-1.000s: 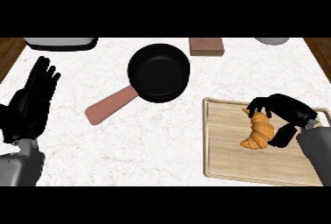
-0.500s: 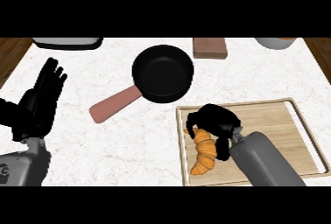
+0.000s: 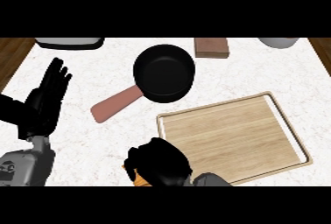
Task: Pick the croissant from the tray and place it in the pot
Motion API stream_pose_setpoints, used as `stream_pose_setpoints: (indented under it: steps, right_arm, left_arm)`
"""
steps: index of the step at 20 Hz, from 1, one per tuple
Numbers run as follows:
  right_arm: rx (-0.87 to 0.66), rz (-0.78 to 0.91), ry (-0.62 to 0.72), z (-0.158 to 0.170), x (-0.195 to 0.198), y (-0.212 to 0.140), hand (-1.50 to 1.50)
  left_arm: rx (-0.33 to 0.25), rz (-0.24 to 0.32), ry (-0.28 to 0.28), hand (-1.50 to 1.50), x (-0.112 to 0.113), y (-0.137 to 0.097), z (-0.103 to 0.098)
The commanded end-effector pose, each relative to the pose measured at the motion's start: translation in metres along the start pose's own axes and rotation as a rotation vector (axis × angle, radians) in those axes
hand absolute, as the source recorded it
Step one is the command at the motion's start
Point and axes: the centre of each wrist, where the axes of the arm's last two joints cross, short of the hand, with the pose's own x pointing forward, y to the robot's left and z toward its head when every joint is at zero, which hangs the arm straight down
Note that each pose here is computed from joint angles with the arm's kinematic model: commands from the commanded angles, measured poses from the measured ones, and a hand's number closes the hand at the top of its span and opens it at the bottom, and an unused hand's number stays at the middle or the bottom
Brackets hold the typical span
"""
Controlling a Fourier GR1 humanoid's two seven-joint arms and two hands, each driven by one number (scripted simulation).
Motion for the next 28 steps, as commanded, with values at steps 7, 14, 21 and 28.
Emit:
stream_pose_setpoints:
  steps: [7,14,21,28]
  right_arm:
    - [-0.626,-0.145,0.061,0.027,0.074,-0.054,1.50]
    - [-0.764,-0.167,0.195,-0.001,0.097,-0.100,1.50]
    - [-0.789,-0.253,0.228,-0.027,0.090,-0.156,1.50]
    - [-0.789,-0.273,0.289,-0.064,0.033,-0.170,1.50]
  left_arm:
    - [0.026,0.012,0.013,0.00,0.004,0.005,0.001]
    - [0.003,0.024,-0.016,0.00,0.011,0.009,0.002]
    - [0.012,0.010,-0.023,0.00,0.005,-0.007,0.009]
    - [0.028,0.018,-0.035,0.00,0.005,0.002,-0.005]
